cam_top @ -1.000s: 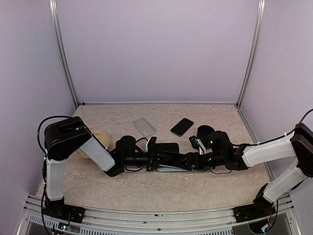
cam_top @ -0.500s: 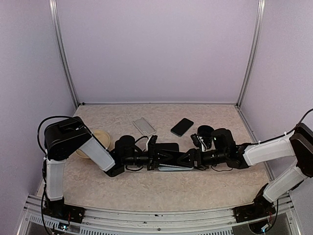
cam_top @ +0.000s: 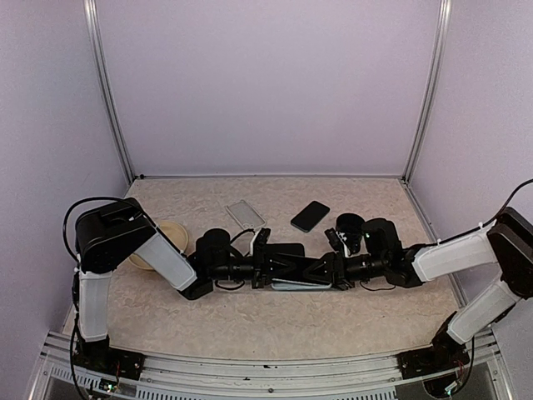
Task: Put the phone into the phone case
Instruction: Install the phone into the phone case.
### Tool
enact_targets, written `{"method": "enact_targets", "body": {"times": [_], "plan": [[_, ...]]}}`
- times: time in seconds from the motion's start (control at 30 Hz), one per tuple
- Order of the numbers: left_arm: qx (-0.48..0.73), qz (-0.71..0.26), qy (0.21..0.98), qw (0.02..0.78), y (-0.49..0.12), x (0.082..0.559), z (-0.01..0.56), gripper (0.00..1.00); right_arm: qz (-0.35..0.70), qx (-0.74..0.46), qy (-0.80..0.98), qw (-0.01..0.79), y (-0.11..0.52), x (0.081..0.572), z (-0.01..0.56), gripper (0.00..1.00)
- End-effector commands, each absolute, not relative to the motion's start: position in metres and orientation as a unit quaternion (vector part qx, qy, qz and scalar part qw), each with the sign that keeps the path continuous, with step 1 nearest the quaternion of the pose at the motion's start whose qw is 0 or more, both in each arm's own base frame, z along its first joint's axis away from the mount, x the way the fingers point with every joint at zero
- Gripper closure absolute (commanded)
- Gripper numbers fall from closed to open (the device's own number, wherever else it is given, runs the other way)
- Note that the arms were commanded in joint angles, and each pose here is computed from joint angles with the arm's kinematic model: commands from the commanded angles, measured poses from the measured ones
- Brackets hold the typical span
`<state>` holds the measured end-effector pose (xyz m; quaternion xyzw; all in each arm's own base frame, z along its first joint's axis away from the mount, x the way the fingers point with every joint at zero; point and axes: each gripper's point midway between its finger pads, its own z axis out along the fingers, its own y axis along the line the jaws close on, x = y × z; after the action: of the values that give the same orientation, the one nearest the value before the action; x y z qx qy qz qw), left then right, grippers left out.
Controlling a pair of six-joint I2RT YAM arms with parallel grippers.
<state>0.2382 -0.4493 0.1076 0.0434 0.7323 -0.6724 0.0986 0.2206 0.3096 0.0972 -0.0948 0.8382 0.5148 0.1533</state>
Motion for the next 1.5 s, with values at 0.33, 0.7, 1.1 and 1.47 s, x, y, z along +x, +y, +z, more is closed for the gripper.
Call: {"method": "enact_targets", "body": {"times": [0.33, 0.7, 1.1, 1.47], "plan": [[0.108, -0.694, 0.707, 0.082, -0.466, 0.214, 0.128, 1.0, 0.581, -0.141, 0.783, 0.172, 0.326, 0.218, 0.132, 0.49], [0.108, -0.692, 0.71, 0.079, -0.465, 0.213, 0.126, 1.0, 0.591, -0.144, 0.775, 0.169, 0.324, 0.214, 0.133, 0.63], [0.101, -0.684, 0.717, 0.086, -0.46, 0.218, 0.123, 0.82, 0.6, -0.15, 0.767, 0.173, 0.321, 0.21, 0.139, 0.68], [0.098, -0.682, 0.718, 0.102, -0.451, 0.227, 0.131, 0.7, 0.601, -0.149, 0.764, 0.18, 0.315, 0.21, 0.141, 0.76]]}}
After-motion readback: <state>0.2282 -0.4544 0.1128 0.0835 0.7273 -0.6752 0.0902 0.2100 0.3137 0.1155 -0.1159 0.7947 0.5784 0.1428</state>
